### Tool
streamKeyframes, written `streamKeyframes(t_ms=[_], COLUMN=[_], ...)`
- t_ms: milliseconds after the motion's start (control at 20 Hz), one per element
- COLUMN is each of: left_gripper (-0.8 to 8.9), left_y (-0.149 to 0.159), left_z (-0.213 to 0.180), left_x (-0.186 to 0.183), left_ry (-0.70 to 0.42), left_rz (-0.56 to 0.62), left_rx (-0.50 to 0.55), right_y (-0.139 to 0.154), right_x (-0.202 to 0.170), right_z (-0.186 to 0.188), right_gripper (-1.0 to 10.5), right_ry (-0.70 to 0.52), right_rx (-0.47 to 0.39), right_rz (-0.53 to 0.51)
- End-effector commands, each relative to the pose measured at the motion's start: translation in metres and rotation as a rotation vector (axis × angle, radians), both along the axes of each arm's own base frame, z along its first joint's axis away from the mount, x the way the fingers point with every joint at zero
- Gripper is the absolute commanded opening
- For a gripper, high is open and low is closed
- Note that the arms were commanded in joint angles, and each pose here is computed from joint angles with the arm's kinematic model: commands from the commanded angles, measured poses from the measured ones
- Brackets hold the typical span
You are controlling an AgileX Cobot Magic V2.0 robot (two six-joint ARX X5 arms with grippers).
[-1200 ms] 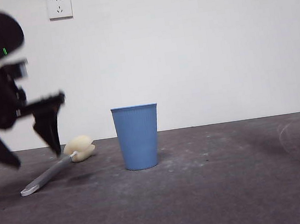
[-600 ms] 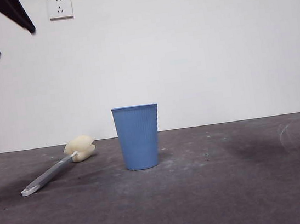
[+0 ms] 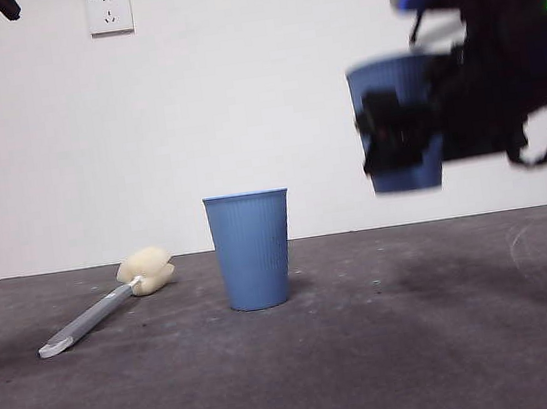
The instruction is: Pick up the cup brush,pick up the cup,insert the brush into the cup,clean the cup,put the cup brush back,put the cup back to the fixed position on the table
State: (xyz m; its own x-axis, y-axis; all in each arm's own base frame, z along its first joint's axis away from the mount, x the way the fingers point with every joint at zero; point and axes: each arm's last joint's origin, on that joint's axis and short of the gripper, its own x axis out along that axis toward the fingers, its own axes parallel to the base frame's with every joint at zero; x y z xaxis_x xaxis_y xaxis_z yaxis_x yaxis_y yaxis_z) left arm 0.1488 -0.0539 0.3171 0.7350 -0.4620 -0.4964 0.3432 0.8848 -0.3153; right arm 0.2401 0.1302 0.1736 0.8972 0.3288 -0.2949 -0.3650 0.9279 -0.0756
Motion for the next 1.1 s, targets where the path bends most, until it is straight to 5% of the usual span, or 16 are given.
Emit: streamKeyframes(t_ms=[50, 600, 1100], left_gripper=[3.77, 3.77, 3.77], left_y=[0.0, 0.0, -0.001], left_z=[-0.002, -0.002, -0.003], left_x=[0.0, 0.0, 0.002], left_ry=[-0.009, -0.019, -0.02], left_rz=[-0.017, -0.023, -0.032], left_rx=[0.02, 0.036, 0.052], right_y=[-0.004, 0.011, 0.012], right_x=[0.015, 0.055, 0.056], right_z=[-0.023, -0.06, -0.082], right_gripper=[-0.2, -0.2, -0.2], right_ry=[0.039, 0.065, 0.168], right_rx=[0.036, 0.01, -0.037], right_rz=[-0.009, 0.05, 0.061])
